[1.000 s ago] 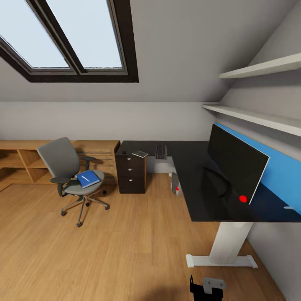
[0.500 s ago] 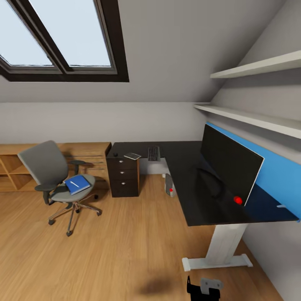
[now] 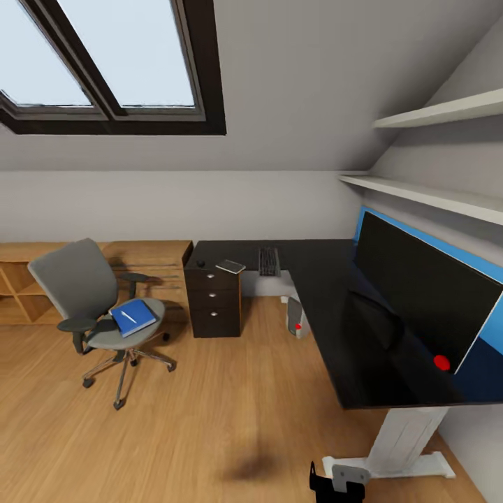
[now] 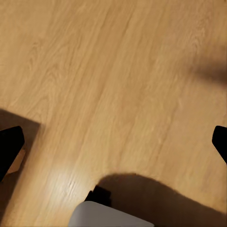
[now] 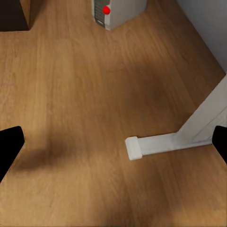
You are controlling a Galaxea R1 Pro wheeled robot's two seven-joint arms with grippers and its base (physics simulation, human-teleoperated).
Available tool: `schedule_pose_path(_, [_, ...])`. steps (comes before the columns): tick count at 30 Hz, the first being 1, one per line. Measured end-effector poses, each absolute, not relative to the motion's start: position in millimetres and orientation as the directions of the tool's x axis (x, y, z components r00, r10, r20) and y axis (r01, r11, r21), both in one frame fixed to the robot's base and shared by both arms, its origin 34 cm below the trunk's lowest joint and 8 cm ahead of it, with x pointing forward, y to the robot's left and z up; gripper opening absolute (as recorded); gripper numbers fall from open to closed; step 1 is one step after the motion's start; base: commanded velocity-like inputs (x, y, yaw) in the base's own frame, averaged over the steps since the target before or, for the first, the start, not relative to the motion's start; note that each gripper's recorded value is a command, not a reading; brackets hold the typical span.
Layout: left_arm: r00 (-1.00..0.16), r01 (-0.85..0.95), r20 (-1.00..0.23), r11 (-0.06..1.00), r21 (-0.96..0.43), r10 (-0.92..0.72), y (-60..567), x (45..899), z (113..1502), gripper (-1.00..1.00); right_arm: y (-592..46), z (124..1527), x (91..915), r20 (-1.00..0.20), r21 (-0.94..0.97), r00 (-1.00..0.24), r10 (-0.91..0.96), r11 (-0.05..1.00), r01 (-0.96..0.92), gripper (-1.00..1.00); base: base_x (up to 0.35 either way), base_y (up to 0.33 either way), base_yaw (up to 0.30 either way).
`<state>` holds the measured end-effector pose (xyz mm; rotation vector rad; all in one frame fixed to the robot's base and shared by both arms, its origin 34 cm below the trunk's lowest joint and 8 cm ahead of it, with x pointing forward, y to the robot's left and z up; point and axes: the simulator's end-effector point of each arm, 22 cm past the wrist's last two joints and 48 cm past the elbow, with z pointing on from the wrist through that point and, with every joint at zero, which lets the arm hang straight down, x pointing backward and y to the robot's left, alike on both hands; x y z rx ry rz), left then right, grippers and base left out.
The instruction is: In the bedroom, organize the workspace by keeping the computer under the desk, ensuring the monitor is on the desk, placing the keyboard on the desk next to the monitor, placing the mouse on the desk next to the keyboard, moving the folder from the swivel chair onto the desk next to the mouse, stacking the notebook on top of the folder with the pen on top of the notebook, and positioning the swivel chair next to the desk.
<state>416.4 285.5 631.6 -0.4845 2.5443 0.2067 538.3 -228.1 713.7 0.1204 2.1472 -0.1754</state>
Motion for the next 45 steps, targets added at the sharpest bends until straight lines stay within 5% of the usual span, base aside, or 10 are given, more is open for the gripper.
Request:
schedule_pose_path(35, [-0.769,-0.388,-0.565,0.921,0.04,-0.3,284.2,422.3,635.3,1.0,-229.3,706.6,530.8,-0.824,-0.094,-0.567,-0.002,0.987,0.133,1.0,0.324,0.114,0.013])
schedule_pose_path(45, [-0.676,-0.396,-0.678,0.918,0.005,-0.288,288.0,459.3,660.5,1.0,-207.0,734.2,560.6,-0.874,-0.113,-0.479,-0.08,0.993,0.041,1.0,0.323,0.156,0.0])
